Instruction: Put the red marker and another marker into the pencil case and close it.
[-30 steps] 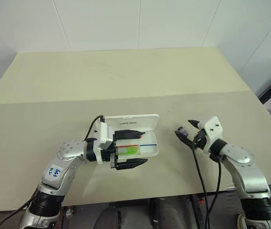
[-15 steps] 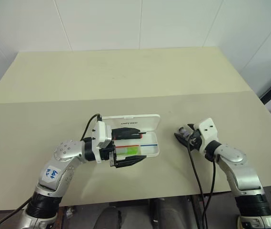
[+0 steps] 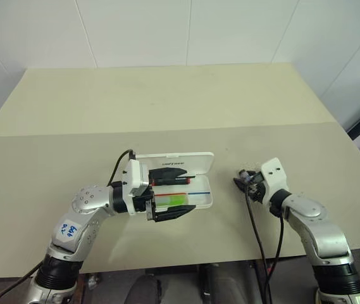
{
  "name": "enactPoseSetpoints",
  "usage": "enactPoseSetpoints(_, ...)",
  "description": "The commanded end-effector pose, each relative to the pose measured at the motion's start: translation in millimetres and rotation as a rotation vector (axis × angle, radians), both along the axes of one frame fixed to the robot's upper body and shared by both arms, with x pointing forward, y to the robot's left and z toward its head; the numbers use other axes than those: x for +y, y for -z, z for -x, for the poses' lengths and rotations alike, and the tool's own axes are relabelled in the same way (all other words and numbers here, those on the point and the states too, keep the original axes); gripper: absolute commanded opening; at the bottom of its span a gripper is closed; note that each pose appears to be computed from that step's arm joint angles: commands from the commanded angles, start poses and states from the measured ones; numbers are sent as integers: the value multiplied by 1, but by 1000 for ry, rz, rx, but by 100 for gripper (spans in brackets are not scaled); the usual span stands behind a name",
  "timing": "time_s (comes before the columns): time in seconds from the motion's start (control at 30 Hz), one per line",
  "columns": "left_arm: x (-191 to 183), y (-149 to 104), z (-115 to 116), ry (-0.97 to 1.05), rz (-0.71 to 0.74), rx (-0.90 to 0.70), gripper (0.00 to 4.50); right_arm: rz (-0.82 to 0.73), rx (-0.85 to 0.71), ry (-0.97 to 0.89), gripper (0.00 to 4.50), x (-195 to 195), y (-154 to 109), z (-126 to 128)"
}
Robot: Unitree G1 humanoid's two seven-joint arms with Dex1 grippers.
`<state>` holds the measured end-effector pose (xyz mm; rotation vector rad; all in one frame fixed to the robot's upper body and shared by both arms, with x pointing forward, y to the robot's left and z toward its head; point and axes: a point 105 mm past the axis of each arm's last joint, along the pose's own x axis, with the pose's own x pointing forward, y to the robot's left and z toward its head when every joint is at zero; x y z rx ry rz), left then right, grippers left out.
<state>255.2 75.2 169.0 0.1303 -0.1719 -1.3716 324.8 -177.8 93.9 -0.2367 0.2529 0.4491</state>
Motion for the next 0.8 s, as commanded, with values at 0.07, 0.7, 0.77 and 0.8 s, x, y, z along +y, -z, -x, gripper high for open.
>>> enactPoseSetpoints(0.07, -1, -13, 3, 18, 33, -52, 450, 17, 87, 57, 76, -10, 20, 7)
enactPoseSetpoints(0.7, -4, -11, 0, 34, 34, -33, 450, 92, -158, -212, 39, 7, -71, 14)
enactPoseSetpoints(0.77, -4, -11, 0, 34, 34, -33, 450, 96, -166, -285, 39, 16, -77, 20)
enactPoseSetpoints(0.8, -3, -11, 1, 37, 33, -33, 450, 97, -167, -317, 39, 21, -80, 24)
